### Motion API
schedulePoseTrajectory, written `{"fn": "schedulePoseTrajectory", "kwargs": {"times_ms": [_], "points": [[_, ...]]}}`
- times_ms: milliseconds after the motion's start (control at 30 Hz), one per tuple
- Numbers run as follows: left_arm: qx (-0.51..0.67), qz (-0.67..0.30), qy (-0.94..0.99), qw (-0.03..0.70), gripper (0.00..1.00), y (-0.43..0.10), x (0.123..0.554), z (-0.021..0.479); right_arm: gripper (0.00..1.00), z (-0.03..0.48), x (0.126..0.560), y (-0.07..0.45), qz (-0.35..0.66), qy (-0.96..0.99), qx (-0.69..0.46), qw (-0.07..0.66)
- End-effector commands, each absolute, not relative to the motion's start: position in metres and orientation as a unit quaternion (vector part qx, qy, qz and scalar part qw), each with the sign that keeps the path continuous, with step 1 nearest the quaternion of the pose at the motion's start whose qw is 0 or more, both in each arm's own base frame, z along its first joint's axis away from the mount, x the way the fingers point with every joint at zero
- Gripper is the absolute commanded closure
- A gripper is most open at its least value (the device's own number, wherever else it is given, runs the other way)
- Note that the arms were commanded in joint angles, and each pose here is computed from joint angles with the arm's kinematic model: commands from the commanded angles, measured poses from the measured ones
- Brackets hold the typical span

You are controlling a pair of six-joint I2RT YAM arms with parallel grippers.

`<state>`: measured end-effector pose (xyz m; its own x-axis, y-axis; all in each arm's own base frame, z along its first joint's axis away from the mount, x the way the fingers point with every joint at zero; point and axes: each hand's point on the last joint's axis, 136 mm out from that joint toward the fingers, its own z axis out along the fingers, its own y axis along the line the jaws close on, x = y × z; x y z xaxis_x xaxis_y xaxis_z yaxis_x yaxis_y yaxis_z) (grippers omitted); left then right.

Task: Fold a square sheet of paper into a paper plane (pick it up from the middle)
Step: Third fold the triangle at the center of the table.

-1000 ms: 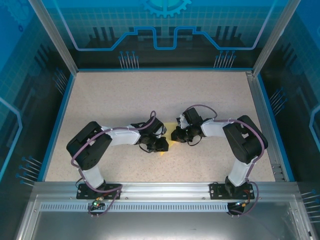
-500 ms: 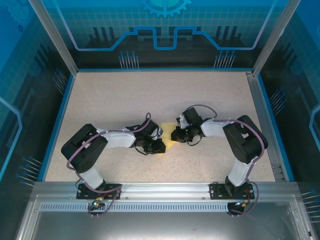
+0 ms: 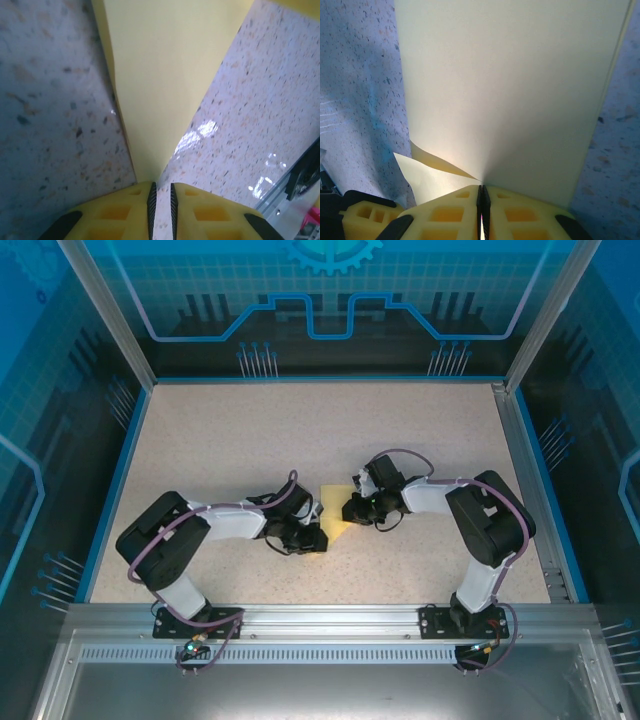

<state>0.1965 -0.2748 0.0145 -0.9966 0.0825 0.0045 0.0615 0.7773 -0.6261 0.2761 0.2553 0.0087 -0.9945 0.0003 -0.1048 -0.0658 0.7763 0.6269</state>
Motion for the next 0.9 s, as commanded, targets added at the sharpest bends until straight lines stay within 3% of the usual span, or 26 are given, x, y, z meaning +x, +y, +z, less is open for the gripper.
{"fn": "schedulePoseTrajectory", "kwargs": {"times_ms": [0, 367, 567, 867], "points": [[-0.049, 0.316, -0.945, 0.069, 0.8, -0.259, 0.167, 0.015, 0.87, -0.023, 0.257, 0.226, 0.252, 0.967, 0.0, 0.017], [-0.034, 0.392, -0.919, -0.035, 0.78, -0.291, 0.235, 0.075, 0.86, -0.023, 0.259, 0.228, 0.256, 0.967, 0.001, 0.018], [-0.018, 0.371, -0.928, -0.005, 0.78, -0.297, 0.244, 0.045, 0.86, -0.02, 0.261, 0.23, 0.261, 0.965, 0.002, 0.02], [0.012, 0.288, -0.956, 0.05, 0.81, -0.257, 0.206, -0.017, 0.85, 0.001, 0.272, 0.24, 0.284, 0.958, -0.01, 0.038]]}}
